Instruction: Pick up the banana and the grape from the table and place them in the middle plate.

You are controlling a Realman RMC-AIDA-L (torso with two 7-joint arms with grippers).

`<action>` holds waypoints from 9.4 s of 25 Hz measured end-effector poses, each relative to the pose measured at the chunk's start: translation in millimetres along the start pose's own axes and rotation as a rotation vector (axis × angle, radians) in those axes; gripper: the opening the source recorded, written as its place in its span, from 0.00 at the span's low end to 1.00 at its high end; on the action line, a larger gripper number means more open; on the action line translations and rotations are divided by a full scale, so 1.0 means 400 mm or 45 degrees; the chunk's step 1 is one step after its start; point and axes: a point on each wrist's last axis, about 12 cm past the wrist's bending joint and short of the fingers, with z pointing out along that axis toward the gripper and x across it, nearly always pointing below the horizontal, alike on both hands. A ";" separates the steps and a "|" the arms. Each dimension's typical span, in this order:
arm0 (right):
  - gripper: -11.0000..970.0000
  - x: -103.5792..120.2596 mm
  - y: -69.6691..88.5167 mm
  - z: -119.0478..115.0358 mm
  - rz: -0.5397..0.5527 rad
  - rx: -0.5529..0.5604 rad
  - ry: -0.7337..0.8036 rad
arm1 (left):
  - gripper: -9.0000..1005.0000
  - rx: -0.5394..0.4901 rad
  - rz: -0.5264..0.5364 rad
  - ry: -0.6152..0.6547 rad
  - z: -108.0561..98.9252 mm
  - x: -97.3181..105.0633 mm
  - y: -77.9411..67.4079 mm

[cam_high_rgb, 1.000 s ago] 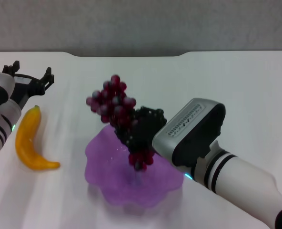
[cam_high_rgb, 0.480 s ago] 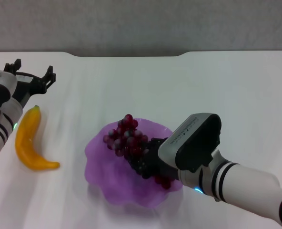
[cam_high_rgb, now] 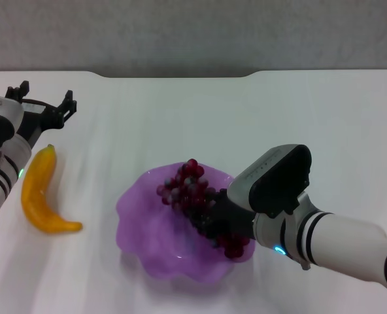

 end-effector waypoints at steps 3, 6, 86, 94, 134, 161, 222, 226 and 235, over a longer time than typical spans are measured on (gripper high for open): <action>0.53 -0.004 -0.008 0.002 -0.001 0.013 -0.005 | 0.89 -0.001 -0.001 -0.001 0.000 0.000 0.000; 0.54 -0.015 -0.015 0.007 -0.016 0.016 -0.002 | 0.89 -0.004 -0.003 -0.001 0.000 0.000 0.001; 0.91 0.219 -0.354 -0.273 0.381 1.047 -0.812 | 0.89 0.147 -0.308 0.522 0.047 -0.185 0.026; 0.91 0.218 -0.356 -0.273 0.379 1.046 -0.811 | 0.89 0.032 -0.229 0.649 0.022 -0.183 0.094; 0.91 0.222 -0.350 -0.267 0.375 1.033 -0.788 | 0.88 0.027 -0.170 1.000 0.016 -0.008 0.056; 0.91 0.236 -0.348 -0.277 0.381 1.052 -0.785 | 0.48 0.077 -0.118 0.932 0.033 -0.063 0.026; 0.91 0.246 -0.349 -0.279 0.372 1.054 -0.764 | 0.62 0.582 0.303 0.711 -0.101 -0.192 -0.272; 0.91 0.241 -0.351 -0.278 0.368 1.052 -0.768 | 0.73 0.551 0.298 0.638 -0.098 -0.203 -0.266; 0.91 0.240 -0.355 -0.280 0.366 1.055 -0.769 | 0.89 0.480 0.132 0.365 -0.098 -0.207 -0.231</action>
